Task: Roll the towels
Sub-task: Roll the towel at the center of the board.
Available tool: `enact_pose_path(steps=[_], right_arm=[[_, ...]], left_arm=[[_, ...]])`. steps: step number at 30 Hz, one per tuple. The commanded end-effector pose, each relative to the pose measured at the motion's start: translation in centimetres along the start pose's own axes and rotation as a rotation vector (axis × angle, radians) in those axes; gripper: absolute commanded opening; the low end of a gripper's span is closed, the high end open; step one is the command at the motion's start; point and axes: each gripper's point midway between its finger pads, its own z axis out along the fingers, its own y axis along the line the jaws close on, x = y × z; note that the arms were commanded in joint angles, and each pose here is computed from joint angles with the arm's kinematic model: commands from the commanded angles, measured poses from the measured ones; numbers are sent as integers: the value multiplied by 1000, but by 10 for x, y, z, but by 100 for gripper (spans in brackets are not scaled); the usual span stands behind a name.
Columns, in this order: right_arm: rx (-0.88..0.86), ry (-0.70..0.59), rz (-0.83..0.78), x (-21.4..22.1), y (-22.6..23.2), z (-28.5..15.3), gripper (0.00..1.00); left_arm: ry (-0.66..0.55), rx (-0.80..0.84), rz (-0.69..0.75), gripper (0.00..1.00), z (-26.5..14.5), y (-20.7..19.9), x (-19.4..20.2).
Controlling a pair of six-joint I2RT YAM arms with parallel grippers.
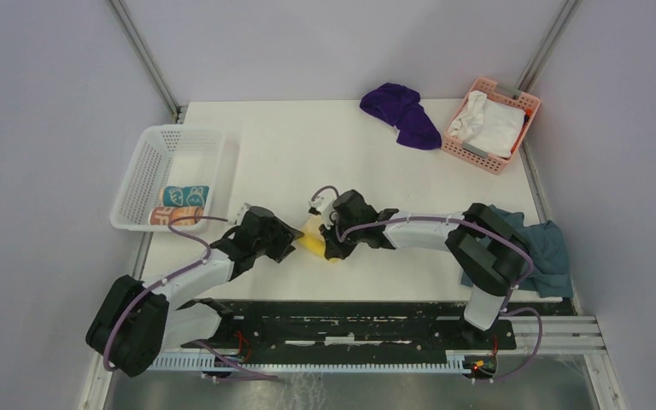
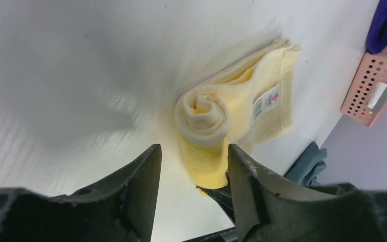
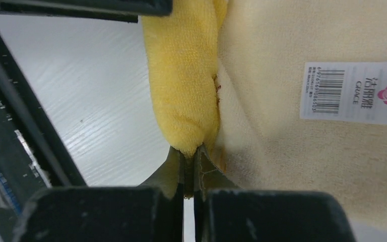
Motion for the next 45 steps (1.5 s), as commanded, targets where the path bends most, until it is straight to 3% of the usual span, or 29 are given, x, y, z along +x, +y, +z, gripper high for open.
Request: enact_pose_path(steps=[1,4,10,21,30,34,36,38,45], right_arm=[[-325,113,239,33,31,-6,0],[-426,105,367,25,25,-8,0],[-580,67,607,10,5,-7,1],[-508,200,892,58,-26,16,1],[-453,252,884,65,-32,19,2],[-416,240,839,60,-36,14,7],[-381,216,784,50,-40,6,12],[-348,193,738,41,-42,-3,21],[-37,117,443,17,-49,-49,43]], left_arm=[[-61,76,-54,62,-14,-12,-13],[-73,121,-53,68,-24,-14,-15],[-48,241,-55,70,-32,-14,-6],[20,334,10,70,-16,-39,5],[51,313,36,65,16,-47,9],[95,260,36,50,33,-36,17],[112,211,8,37,43,-19,22],[118,184,-5,32,47,-10,24],[98,53,21,30,51,9,20]])
